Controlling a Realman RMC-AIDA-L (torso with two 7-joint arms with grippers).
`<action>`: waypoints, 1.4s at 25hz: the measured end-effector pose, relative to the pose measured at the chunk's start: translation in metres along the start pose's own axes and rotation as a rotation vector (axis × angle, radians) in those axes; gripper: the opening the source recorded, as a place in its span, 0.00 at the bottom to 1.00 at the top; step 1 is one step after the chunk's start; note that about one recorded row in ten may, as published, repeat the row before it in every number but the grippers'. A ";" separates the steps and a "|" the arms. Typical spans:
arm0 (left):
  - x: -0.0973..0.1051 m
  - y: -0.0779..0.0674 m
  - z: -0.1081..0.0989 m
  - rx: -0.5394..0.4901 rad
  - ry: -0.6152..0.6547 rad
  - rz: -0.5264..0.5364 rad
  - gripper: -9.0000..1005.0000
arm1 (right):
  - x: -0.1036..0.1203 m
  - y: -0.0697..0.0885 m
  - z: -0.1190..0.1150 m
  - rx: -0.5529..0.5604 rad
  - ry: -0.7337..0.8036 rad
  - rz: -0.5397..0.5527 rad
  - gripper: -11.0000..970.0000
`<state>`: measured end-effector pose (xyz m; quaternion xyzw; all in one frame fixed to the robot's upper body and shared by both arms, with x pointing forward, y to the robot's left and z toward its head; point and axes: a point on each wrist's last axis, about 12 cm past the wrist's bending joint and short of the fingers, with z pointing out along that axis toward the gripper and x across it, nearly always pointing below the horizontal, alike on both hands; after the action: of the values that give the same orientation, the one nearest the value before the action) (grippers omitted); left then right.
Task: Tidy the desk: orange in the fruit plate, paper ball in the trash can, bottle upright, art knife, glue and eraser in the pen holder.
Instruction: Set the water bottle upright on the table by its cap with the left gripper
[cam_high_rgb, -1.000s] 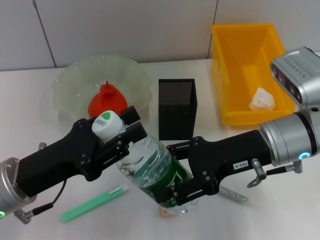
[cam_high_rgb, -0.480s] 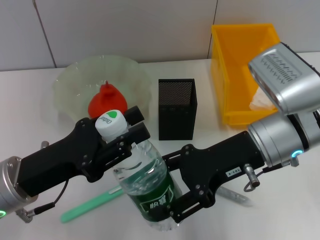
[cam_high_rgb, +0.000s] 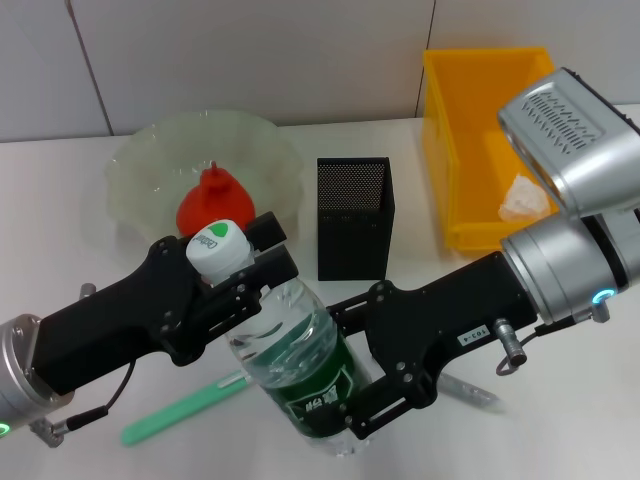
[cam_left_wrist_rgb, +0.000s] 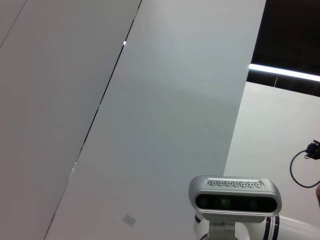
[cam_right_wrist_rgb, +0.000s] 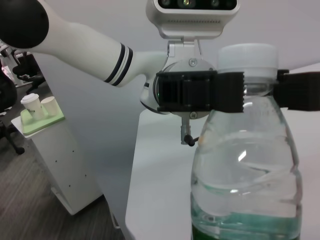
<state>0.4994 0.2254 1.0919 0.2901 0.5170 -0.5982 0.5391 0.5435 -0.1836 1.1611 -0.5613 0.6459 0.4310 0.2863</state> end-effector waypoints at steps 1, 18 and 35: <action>0.000 0.000 -0.001 -0.002 -0.002 0.002 0.42 | 0.000 0.000 -0.001 0.001 -0.002 0.001 0.80; -0.001 0.000 -0.003 -0.005 0.003 0.004 0.41 | -0.006 0.010 -0.025 0.019 -0.017 -0.001 0.80; -0.007 0.000 -0.011 -0.021 0.008 0.075 0.42 | 0.010 0.020 -0.061 0.124 -0.050 0.017 0.80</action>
<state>0.4994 0.2378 1.0951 0.3060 0.5140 -0.5710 0.5622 0.5295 -0.2420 1.1860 -0.5259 0.6689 0.4064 0.3329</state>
